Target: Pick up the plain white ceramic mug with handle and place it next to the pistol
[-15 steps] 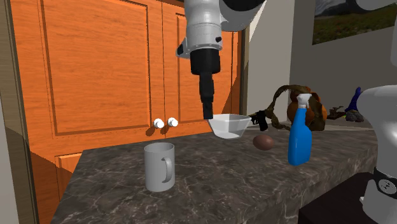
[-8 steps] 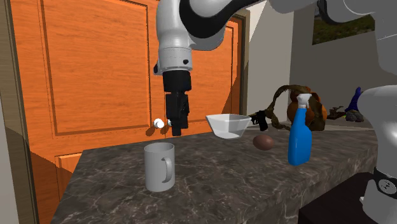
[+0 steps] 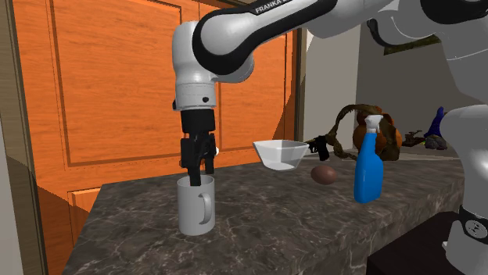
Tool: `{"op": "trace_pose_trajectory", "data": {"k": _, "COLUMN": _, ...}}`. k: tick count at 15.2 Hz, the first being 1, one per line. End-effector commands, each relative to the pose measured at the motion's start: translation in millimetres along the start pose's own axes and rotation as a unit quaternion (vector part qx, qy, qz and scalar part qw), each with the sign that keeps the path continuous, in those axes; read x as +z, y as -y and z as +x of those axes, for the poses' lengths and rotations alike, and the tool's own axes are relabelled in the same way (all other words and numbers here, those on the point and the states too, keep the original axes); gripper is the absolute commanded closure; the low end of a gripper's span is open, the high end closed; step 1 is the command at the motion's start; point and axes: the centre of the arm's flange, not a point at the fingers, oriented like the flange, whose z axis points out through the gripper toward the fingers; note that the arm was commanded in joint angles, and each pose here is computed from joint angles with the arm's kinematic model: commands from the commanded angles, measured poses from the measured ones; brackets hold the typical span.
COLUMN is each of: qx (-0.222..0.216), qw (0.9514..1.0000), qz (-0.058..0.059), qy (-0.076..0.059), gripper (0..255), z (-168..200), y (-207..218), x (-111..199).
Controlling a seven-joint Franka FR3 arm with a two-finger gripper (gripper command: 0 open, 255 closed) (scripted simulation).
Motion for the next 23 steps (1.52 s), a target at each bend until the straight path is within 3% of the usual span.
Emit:
{"op": "trace_pose_trajectory", "data": {"k": 1, "qx": 0.0, "qw": 1.0, "qz": 0.0, "qy": 0.0, "gripper": 0, "z": 1, "y": 1, "x": 10}}
{"op": "trace_pose_trajectory", "data": {"k": 3, "qx": 0.0, "qw": 1.0, "qz": 0.0, "qy": 0.0, "gripper": 0, "z": 1, "y": 1, "x": 23}}
{"op": "trace_pose_trajectory", "data": {"k": 11, "qx": 0.0, "qw": 1.0, "qz": 0.0, "qy": 0.0, "gripper": 0, "z": 1, "y": 1, "x": 23}}
{"op": "trace_pose_trajectory", "data": {"k": 12, "qx": 0.0, "qw": 1.0, "qz": 0.0, "qy": 0.0, "gripper": 255, "z": 1, "y": 1, "x": 23}}
{"op": "trace_pose_trajectory", "data": {"k": 23, "qx": 0.0, "qw": 1.0, "qz": 0.0, "qy": 0.0, "gripper": 255, "z": 0, "y": 2, "x": 13}}
